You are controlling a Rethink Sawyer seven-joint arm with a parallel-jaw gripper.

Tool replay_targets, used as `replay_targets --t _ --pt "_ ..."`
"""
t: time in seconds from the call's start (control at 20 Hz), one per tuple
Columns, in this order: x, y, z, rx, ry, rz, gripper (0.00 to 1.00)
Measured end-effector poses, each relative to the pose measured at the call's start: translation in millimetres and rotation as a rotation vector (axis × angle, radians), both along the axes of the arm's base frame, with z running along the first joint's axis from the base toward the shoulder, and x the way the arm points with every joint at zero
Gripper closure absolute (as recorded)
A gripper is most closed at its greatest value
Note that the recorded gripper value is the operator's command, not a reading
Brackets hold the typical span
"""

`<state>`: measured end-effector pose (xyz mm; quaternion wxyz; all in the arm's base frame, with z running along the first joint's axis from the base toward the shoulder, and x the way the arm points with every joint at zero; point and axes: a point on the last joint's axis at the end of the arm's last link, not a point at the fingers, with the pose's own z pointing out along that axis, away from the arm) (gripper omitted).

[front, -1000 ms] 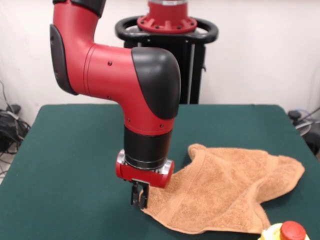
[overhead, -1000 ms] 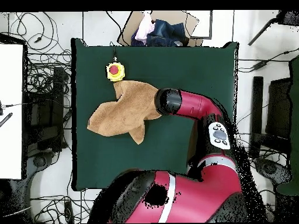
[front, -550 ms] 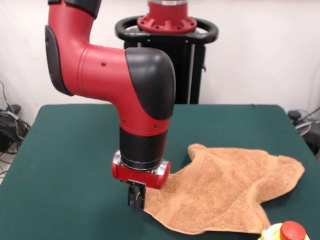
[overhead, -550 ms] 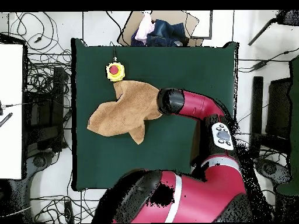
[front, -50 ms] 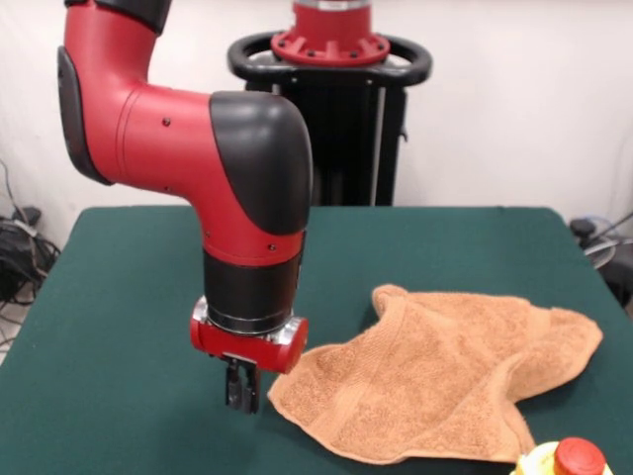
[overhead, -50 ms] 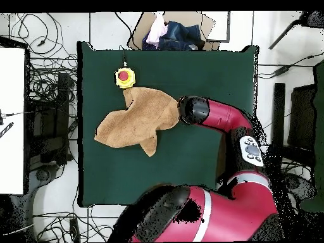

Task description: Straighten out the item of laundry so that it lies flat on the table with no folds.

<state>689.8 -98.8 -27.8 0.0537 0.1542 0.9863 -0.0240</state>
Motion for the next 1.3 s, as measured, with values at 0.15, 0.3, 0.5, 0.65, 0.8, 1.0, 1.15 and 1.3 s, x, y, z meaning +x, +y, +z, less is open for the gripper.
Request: replay_targets --t 0.15,0.3,0.5,0.65,0.8,1.0,1.15,1.3 --pt "2.9 -4 3 0.004 -0.009 -0.007 1.0" --pt "3.6 -8 3 0.011 -0.014 -0.007 1.0" --pt "2.5 -17 1 0.005 -0.017 -0.001 1.0" --pt "1.1 -25 0 -0.002 -0.017 -0.001 1.0" --pt "0.3 -32 0 -0.009 -0.019 -0.001 1.0" --pt "0.4 -37 0 -0.017 -0.022 0.007 1.0" --pt "0.9 -37 0 -0.017 -0.024 0.011 1.0" --pt "2.1 -34 0 -0.013 -0.026 0.014 1.0"
